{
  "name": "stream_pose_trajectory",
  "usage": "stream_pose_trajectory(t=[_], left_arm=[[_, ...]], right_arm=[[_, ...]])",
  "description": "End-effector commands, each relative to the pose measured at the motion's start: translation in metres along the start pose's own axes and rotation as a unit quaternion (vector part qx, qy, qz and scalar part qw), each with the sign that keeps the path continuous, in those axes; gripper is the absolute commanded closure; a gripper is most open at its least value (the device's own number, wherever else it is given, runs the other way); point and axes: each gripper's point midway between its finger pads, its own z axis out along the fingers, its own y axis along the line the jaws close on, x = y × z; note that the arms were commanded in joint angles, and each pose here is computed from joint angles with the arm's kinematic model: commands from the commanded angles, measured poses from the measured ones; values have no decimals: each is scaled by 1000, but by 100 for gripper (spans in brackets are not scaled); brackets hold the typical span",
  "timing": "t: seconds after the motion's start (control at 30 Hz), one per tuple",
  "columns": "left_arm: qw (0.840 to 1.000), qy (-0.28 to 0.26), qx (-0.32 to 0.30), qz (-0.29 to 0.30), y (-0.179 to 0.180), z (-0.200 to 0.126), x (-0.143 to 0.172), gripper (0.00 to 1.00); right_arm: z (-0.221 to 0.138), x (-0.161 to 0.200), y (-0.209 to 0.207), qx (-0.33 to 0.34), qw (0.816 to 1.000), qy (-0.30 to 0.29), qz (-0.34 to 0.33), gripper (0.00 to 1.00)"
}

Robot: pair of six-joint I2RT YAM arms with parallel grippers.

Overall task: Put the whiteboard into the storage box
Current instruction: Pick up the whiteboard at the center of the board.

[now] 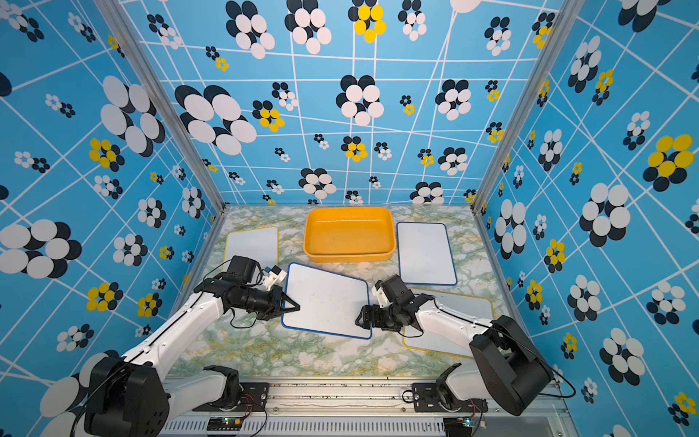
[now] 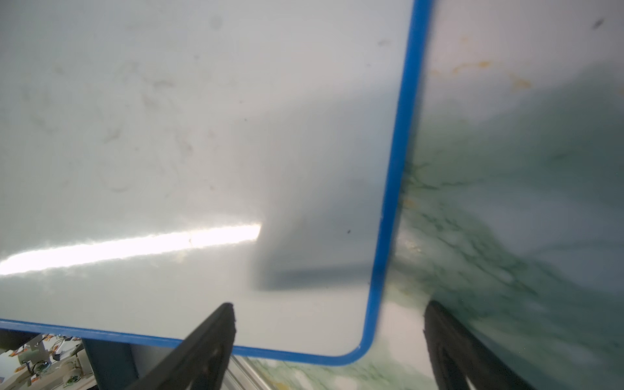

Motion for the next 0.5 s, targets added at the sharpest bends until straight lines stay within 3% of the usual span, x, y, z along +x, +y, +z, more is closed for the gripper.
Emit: stream_pose_trajectory(t=[0.0,0.17,0.47], left_arm=[[997,2,-66,-39,21,-6,9,100],[997,-9,-70,-31,9,-17,9,100],[997,-65,0,37,-79,-61,-8,100]], right_arm=[[-12,14,-20,48,998,28,19,9],[-35,-2,-17,59,998,-2,11,9],[-91,-47,-24,92,991,-91,17,8]])
